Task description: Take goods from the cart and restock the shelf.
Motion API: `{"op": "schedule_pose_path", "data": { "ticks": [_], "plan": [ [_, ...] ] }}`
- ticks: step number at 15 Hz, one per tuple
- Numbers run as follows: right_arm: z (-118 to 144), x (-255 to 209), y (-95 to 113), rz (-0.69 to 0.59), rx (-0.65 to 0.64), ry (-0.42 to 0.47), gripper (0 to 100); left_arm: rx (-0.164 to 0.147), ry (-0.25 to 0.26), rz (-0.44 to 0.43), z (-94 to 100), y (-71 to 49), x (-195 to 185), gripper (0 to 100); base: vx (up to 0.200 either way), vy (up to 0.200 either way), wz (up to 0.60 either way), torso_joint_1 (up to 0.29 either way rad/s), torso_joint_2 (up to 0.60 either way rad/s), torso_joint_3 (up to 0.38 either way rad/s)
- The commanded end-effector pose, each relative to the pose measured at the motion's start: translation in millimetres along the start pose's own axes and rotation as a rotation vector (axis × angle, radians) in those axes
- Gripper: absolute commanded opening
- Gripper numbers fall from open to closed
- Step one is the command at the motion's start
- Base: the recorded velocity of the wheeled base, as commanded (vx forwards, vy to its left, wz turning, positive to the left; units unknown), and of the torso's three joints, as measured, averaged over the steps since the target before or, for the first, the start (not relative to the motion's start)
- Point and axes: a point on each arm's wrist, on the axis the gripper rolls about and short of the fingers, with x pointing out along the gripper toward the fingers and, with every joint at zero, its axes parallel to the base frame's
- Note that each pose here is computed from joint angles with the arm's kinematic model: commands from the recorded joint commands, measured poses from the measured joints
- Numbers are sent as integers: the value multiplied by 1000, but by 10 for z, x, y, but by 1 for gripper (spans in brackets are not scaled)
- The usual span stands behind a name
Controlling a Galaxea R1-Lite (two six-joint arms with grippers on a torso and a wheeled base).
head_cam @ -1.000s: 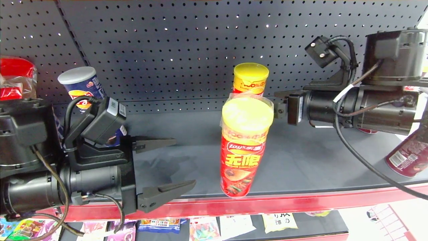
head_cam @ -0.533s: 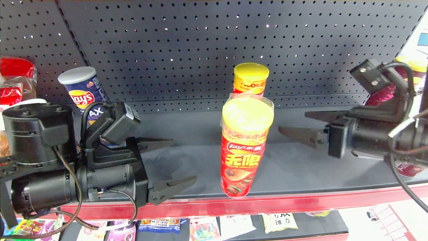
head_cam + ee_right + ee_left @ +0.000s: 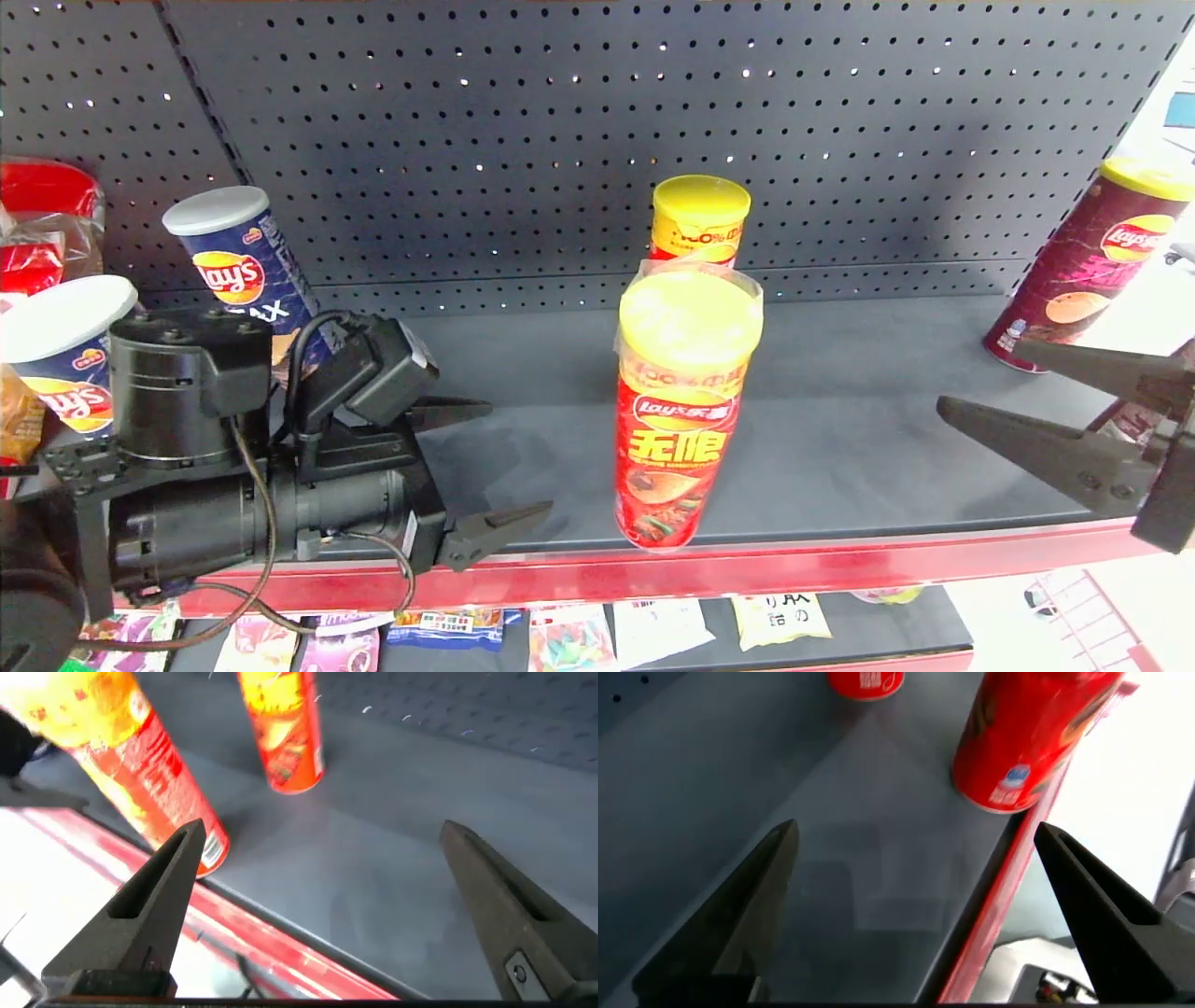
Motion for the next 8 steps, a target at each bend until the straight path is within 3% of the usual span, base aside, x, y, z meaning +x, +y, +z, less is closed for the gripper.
{"op": "schedule_pose_path", "data": {
  "ticks": [1,2,8],
  "plan": [
    [48,-103,-1,-7,-2,-44,100,10,43,-14,-92,24,112,100,0,0,0,0,0,0],
    [57,-105,-1,-7,-2,-47,100,23,54,-18,-116,35,149,100,0,0,0,0,0,0],
    [56,-105,-12,-16,1,-47,100,29,75,-23,-124,97,344,100,0,0,0,0,0,0]
  ]
}}
